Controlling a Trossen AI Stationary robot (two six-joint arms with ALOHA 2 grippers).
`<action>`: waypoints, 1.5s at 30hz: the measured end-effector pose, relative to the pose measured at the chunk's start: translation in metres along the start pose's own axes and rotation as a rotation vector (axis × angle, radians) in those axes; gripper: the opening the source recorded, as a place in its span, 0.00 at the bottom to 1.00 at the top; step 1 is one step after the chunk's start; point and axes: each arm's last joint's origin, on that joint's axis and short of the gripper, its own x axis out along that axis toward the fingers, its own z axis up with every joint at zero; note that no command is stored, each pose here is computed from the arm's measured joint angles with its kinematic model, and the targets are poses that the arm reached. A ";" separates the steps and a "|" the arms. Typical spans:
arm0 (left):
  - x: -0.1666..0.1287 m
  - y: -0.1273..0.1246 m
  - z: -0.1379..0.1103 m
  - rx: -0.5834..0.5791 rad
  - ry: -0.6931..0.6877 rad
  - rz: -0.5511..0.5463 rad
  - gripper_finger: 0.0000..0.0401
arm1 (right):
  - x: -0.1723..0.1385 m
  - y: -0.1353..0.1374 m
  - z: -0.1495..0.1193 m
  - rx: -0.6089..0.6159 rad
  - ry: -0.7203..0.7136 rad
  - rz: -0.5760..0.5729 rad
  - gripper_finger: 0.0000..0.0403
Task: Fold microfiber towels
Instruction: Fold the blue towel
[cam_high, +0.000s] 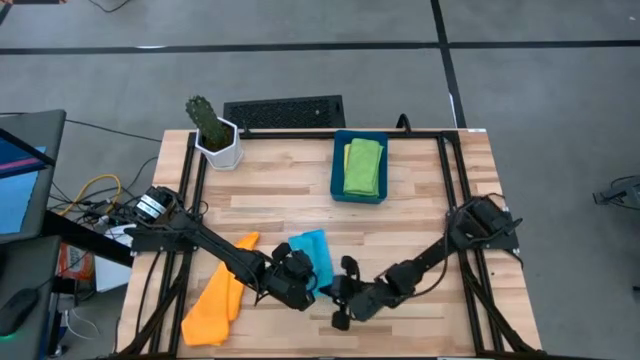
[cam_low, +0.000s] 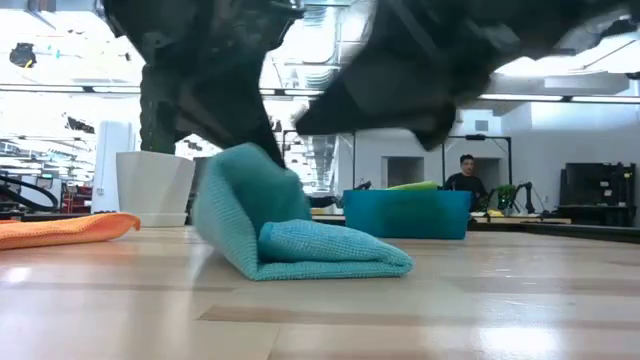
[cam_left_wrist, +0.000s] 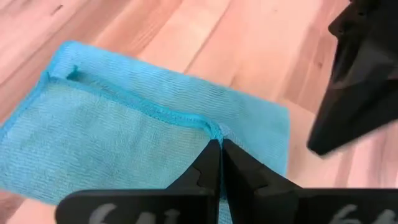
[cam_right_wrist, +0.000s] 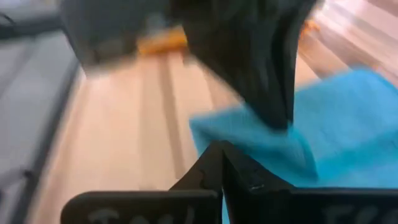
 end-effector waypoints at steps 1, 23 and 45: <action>0.001 0.001 0.001 -0.004 -0.006 0.003 0.00 | -0.002 0.002 -0.005 -0.011 0.008 -0.021 0.06; 0.003 0.000 0.008 -0.042 -0.034 -0.028 0.00 | 0.031 0.009 -0.032 0.026 -0.072 0.027 0.05; 0.004 0.000 0.015 -0.082 -0.093 -0.033 0.00 | 0.052 -0.006 -0.037 0.035 -0.036 0.063 0.04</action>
